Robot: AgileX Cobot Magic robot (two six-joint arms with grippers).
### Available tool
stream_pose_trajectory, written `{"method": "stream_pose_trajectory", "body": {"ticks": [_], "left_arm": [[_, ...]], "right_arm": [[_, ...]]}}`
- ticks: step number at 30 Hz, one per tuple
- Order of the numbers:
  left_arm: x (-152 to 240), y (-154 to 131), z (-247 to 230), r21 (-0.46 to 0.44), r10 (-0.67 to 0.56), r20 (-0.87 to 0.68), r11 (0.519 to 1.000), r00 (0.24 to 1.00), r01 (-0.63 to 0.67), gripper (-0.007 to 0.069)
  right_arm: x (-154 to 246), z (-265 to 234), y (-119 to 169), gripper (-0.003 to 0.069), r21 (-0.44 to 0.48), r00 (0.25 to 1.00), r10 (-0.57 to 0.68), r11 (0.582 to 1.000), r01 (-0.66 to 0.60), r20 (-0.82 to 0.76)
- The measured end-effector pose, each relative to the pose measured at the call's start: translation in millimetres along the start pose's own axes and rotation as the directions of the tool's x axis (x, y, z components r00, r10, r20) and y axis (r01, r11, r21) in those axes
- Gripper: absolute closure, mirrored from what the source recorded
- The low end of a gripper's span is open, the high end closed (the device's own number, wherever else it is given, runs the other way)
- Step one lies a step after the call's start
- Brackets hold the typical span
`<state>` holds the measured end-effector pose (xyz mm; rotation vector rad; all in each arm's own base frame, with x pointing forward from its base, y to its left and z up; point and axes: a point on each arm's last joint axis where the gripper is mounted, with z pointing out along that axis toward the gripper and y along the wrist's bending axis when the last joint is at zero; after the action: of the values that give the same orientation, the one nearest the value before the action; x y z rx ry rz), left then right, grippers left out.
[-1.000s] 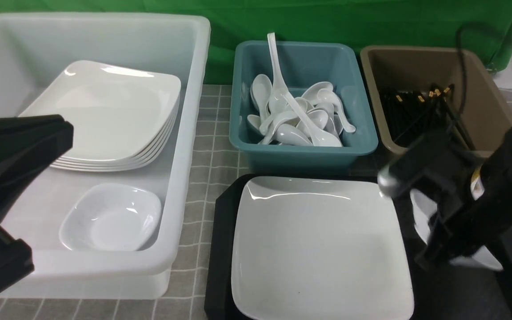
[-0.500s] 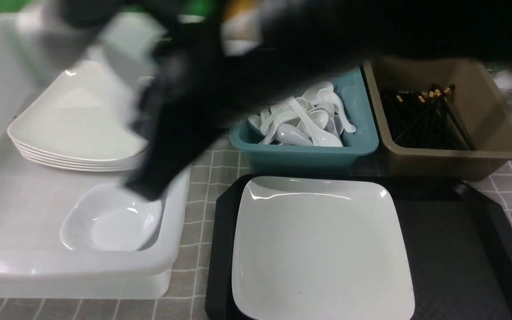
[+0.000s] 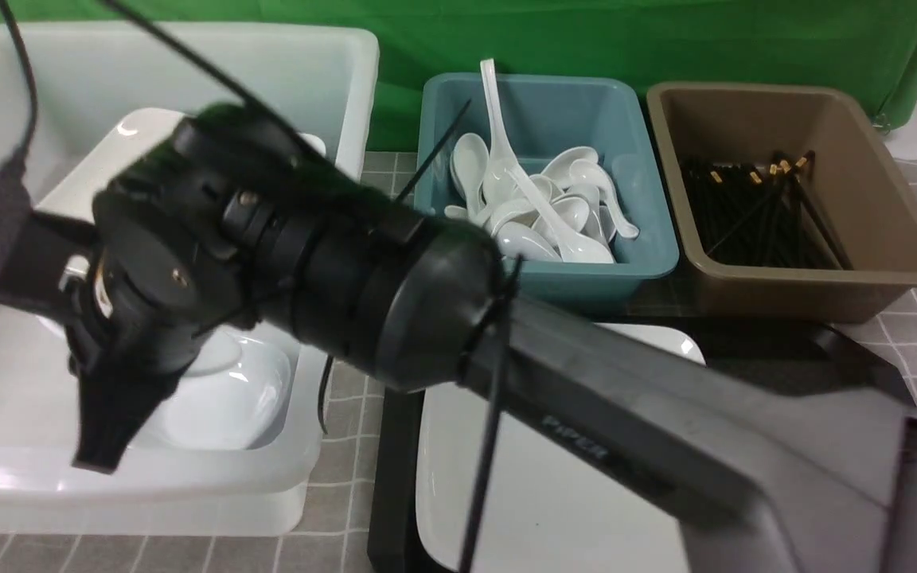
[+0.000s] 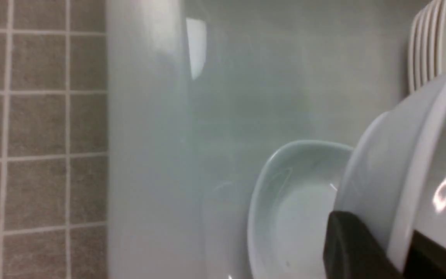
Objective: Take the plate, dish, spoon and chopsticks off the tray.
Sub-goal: Use the right arm to put the small plate into the large storage box on the left
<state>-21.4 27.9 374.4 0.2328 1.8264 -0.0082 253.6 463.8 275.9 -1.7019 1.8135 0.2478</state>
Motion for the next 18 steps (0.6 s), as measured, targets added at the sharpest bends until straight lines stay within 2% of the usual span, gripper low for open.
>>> {"method": "stream_pose_trajectory", "body": {"ticks": [5, 12, 14, 17, 18], "left_arm": [[0.2, -1.0, -0.2, 0.012, -0.002, 0.0, 1.0, 1.0, 0.002, 0.0618], [0.2, -1.7, -0.3, 0.019, -0.003, 0.0, 1.0, 1.0, 0.003, 0.0618], [0.2, -2.6, -0.3, 0.029, -0.007, 0.0, 1.0, 1.0, 0.007, 0.0618], [0.3, -3.9, -0.3, 0.043, -0.001, -0.001, 0.999, 1.0, 0.001, 0.0618], [0.3, -4.1, -0.3, 0.047, -0.001, -0.001, 0.999, 1.0, 0.001, 0.0618]], "right_arm": [[16.4, 27.9, -8.9, 0.0595, -0.005, 0.999, 0.019, 1.0, -0.019, -0.049], [15.8, 29.7, -9.9, 0.0587, 0.0, 0.999, 0.02, 1.0, -0.02, -0.035], [15.6, 29.4, -10.0, 0.055, 0.0, 0.999, 0.02, 1.0, -0.02, -0.034], [15.9, 29.2, -9.9, 0.0452, -0.002, 0.999, 0.02, 1.0, -0.02, -0.039], [16.0, 29.2, -9.8, 0.0452, -0.003, 0.999, 0.02, 1.0, -0.02, -0.041]]}}
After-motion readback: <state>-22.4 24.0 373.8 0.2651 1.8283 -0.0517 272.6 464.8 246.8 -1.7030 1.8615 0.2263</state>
